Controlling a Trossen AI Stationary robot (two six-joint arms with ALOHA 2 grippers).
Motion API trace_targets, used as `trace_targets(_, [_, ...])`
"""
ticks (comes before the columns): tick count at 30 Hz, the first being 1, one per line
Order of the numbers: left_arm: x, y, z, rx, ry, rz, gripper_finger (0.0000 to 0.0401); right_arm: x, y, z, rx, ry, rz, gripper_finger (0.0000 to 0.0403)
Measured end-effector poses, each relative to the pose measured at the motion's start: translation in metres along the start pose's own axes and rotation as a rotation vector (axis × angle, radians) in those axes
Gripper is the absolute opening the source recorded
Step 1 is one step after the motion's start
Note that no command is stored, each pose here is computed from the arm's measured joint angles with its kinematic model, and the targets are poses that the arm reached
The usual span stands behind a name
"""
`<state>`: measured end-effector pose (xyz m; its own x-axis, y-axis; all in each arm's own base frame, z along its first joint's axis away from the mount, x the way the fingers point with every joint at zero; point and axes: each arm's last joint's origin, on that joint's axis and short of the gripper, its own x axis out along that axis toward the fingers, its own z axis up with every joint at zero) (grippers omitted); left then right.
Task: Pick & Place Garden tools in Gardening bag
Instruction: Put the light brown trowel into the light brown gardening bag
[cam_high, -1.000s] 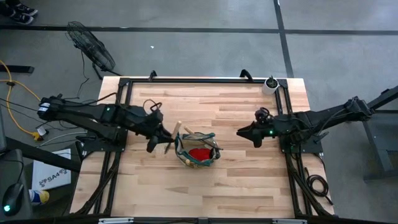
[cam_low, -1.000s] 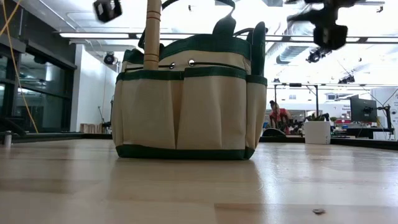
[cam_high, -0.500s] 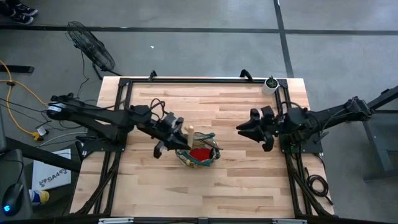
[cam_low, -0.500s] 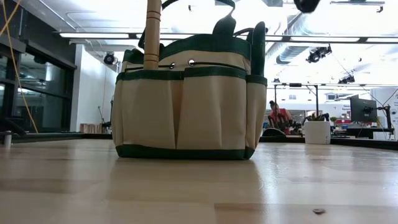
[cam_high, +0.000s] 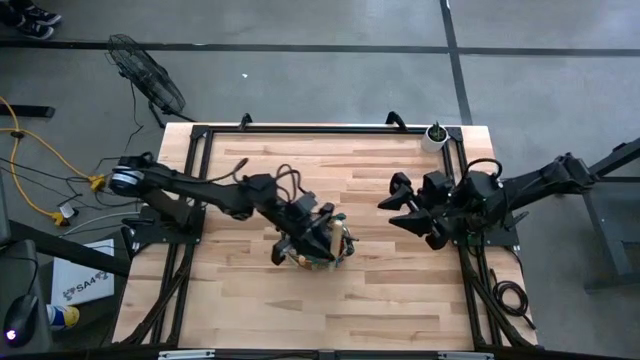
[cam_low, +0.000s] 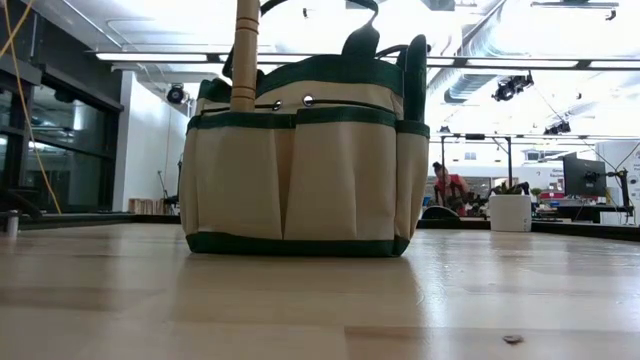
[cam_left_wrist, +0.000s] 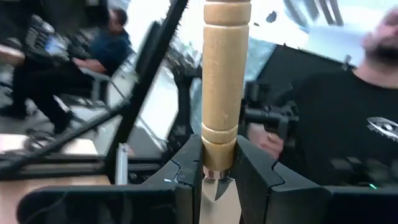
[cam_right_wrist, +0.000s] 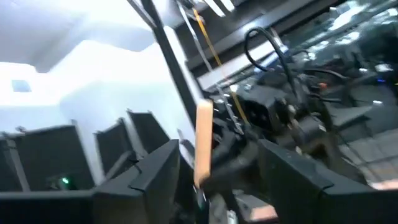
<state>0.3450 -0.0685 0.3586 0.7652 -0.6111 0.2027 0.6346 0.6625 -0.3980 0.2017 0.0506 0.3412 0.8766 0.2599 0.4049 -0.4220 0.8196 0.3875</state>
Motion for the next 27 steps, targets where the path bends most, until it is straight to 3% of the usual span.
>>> trace_targets(5, [0.014,0.020,0.005,-0.022,0.037,-0.024,0.0059,0.007,0.001,-0.001,0.011,-0.058,0.088,0.0245])
trace_targets(12, [0.025,0.048,0.011,-0.063,0.055,-0.051,0.0059,0.024,0.003,0.000,0.009,-0.018,0.131,0.0247])
trace_targets(17, [0.032,0.050,0.016,-0.057,0.070,-0.097,0.0059,0.033,-0.001,-0.007,0.008,0.032,0.117,0.0248])
trace_targets(27, [0.033,0.050,0.017,-0.058,0.070,-0.086,0.0059,0.044,-0.004,-0.013,0.014,0.018,0.109,0.0247])
